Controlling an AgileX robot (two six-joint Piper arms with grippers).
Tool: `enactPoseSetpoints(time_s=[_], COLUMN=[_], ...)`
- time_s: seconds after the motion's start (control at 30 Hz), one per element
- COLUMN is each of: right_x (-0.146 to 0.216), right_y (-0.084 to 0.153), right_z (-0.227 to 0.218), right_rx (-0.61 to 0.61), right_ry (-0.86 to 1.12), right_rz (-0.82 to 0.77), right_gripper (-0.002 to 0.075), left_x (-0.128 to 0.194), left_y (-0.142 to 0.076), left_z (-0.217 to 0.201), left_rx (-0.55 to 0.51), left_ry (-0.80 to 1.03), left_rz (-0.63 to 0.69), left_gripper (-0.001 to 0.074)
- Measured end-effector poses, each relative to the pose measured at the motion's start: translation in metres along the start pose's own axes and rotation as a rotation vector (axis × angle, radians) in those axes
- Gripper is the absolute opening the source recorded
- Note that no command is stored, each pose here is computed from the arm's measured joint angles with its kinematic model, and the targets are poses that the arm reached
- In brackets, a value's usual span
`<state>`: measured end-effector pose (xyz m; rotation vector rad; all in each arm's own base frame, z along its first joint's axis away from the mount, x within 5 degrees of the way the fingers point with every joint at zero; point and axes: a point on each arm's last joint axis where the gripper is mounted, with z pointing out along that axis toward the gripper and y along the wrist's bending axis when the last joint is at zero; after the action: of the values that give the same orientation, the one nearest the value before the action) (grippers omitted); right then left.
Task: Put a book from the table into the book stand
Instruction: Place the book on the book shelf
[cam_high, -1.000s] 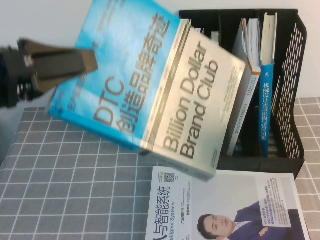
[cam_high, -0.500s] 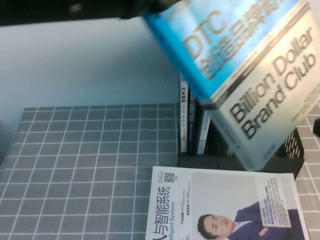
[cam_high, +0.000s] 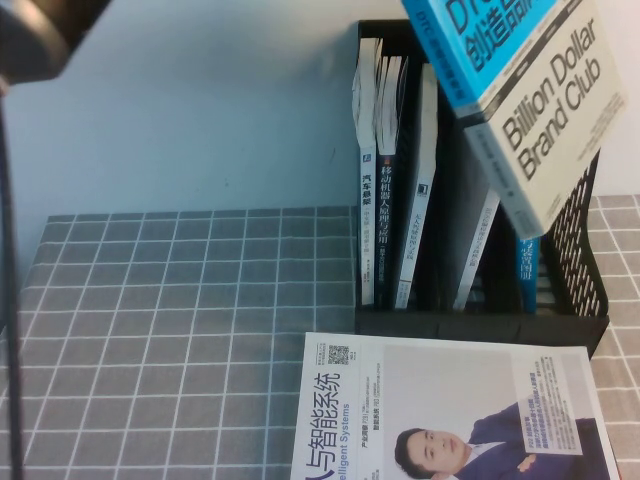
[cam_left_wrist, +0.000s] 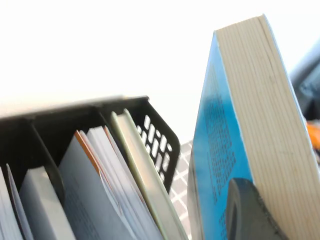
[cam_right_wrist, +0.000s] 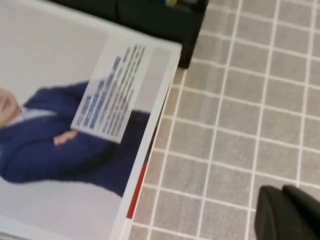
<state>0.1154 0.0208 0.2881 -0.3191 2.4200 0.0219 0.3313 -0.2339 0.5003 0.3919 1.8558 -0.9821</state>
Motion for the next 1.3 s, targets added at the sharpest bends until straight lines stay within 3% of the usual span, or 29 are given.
enactPoseSetpoints(time_s=[0.27,0.57,0.87,1.3], right_x=[0.026,0.042,0.042,0.041], right_y=[-0.001,0.0,0.002,0.004], right_z=[-0.039,-0.052,-0.053,-0.053], right_rx=[0.017,0.018,-0.002,-0.025], right_ry=[-0.1,-0.101,-0.111,-0.115], right_rz=[0.093,0.118,0.124,0.103], right_gripper=[-0.0003,-0.0003,-0.0003,-0.0003], left_x=[0.011,0.026,0.045,0.102], left_y=[0.003,-0.031,-0.055,-0.045], left_z=[0.042,0.056,0.073,0.131], left_rx=[-0.173,-0.39,-0.421,-0.441], left_ry=[-0.037,-0.206,-0.252,-0.122], left_rz=[-0.039,0.041,0.174,0.224], left_gripper=[0.0183,0.0183,0.0183,0.0183])
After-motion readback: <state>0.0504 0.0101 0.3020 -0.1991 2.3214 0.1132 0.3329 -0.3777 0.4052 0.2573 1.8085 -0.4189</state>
